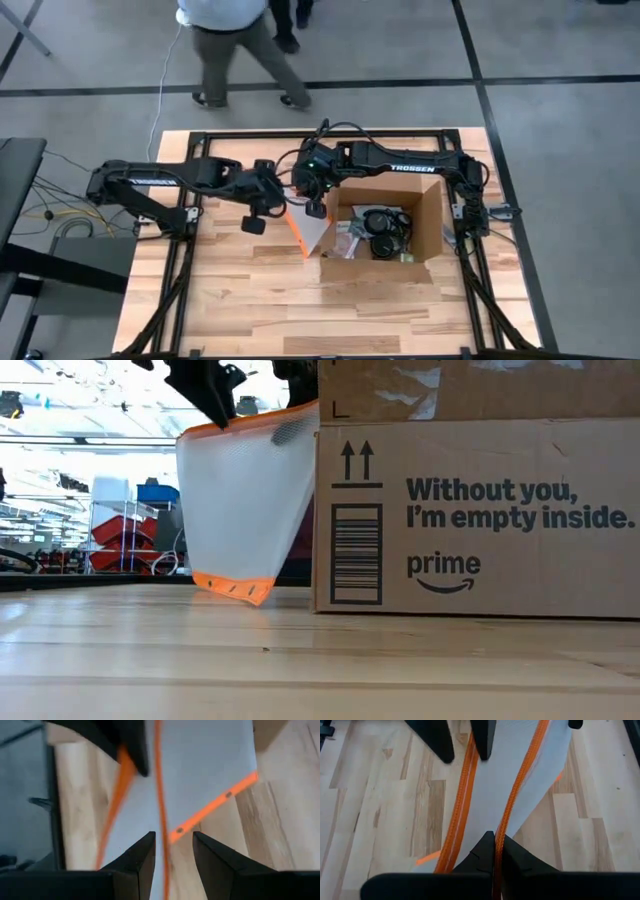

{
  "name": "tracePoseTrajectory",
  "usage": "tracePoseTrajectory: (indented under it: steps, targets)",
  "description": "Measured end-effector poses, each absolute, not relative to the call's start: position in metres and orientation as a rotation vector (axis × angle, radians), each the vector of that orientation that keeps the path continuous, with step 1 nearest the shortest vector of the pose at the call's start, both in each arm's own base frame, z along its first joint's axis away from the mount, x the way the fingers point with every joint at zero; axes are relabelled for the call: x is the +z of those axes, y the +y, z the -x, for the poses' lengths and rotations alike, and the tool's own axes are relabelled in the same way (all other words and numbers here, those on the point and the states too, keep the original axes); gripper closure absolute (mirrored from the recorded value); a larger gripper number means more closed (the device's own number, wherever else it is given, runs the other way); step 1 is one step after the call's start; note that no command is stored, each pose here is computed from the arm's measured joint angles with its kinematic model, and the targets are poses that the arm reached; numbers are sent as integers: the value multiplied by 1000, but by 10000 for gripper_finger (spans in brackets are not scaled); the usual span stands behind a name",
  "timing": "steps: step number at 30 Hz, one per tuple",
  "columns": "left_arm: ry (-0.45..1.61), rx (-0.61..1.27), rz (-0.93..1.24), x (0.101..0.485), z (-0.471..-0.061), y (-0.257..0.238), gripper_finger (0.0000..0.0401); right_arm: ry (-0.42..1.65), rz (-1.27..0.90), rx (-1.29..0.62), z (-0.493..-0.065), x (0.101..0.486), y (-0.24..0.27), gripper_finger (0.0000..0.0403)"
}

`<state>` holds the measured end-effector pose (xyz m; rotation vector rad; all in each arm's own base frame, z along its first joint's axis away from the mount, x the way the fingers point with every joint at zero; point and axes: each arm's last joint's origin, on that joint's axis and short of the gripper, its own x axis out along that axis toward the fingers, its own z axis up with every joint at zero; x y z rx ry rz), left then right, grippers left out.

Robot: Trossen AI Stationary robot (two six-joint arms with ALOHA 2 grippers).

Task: Unpack boxes
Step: Open the white zip bag

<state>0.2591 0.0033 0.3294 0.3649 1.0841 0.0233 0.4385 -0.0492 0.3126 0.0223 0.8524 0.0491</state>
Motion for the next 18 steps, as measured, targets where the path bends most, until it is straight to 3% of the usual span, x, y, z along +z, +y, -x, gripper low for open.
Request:
tracePoseTrajectory:
  steps: [3,8,18]
  targets:
    - [1113,-31,-311,321,-266,1,302,853,-22,49,-438,313,-49,403]
    - [1136,-52,-310,318,-266,-8,389,853,-24,49,-438,313,-49,403]
    - [1043,-92,-250,348,-225,-35,401,865,-50,10,-435,312,-67,403]
